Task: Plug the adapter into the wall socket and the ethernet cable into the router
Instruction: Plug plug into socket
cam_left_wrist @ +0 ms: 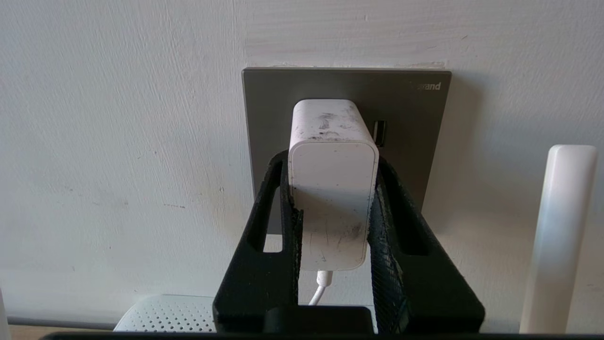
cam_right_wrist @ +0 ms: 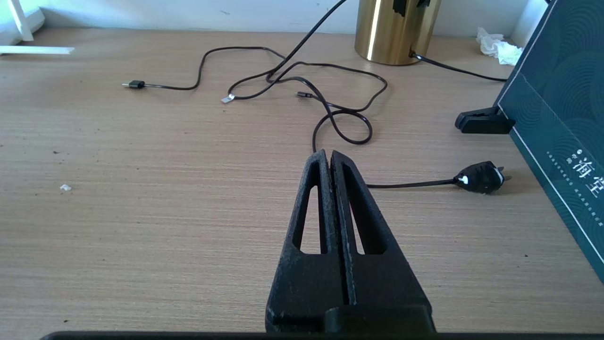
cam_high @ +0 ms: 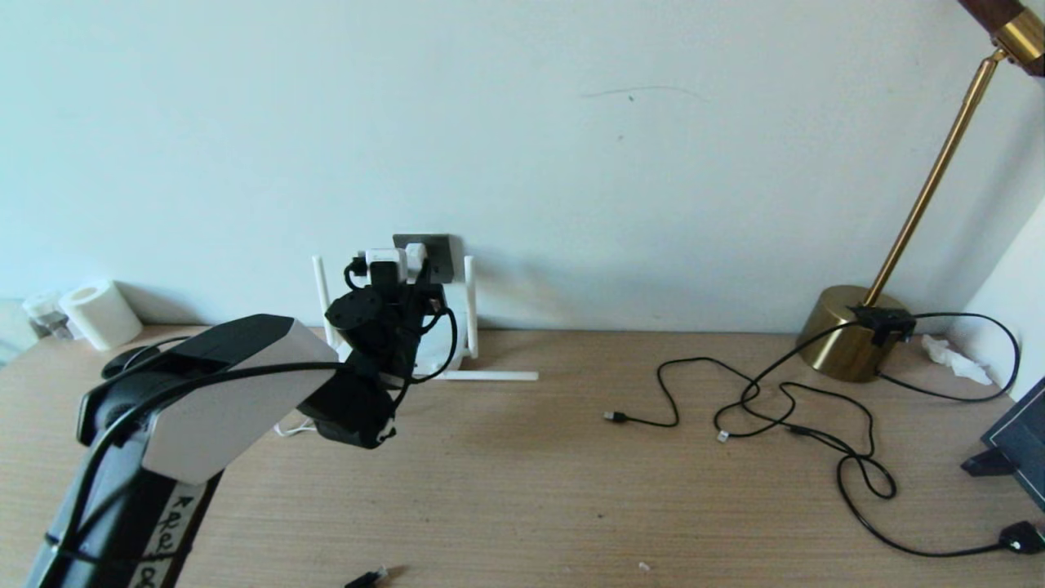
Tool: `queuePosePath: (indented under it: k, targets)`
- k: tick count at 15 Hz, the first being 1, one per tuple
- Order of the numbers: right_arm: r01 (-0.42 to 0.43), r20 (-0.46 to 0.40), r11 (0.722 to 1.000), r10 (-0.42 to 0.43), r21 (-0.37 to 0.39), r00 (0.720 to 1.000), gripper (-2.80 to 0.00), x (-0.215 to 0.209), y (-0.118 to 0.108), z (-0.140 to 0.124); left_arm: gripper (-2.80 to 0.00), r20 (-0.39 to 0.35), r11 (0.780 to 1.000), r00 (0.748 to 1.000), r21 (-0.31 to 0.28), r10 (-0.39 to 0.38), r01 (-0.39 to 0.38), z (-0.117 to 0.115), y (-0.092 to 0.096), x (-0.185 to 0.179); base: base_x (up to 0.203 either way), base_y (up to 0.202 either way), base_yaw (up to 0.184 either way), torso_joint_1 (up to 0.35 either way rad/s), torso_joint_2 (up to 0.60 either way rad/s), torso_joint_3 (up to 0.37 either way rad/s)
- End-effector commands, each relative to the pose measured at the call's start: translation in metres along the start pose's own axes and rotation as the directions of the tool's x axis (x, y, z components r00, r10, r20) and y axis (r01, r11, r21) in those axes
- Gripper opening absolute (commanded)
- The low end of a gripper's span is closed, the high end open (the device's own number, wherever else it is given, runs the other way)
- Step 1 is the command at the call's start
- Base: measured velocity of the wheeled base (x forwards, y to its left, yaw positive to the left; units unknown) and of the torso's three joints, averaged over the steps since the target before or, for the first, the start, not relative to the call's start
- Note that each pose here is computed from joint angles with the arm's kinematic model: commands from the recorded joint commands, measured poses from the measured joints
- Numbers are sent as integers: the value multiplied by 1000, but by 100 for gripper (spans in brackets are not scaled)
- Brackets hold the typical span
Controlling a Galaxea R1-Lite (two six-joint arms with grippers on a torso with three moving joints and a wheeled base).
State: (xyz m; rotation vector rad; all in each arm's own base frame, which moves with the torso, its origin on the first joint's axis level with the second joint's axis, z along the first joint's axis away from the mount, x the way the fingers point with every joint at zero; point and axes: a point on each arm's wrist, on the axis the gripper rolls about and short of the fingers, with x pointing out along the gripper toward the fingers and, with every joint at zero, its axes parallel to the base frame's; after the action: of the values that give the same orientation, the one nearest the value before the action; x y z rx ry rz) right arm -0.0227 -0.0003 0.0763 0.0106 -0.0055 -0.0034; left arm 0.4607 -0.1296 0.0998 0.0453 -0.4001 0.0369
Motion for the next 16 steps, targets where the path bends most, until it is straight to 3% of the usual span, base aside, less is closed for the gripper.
queuePosePath:
  k: [1, 8, 16]
  targets:
    - [0, 1, 1000, 0, 0, 1000, -280, 0, 0, 0, -280, 5, 1000, 1000, 1, 11, -11, -1, 3, 1, 0, 0, 0, 0, 0, 0]
    - [0, 1, 1000, 0, 0, 1000, -280, 0, 0, 0, -280, 13, 1000, 1000, 11, -15, 15, -2, 13, 4, 0, 0, 0, 0, 0, 0]
    - [0, 1, 1000, 0, 0, 1000, -280, 0, 0, 0, -280, 9, 1000, 1000, 11, -30, 29, -5, 13, 4, 0, 0, 0, 0, 0, 0]
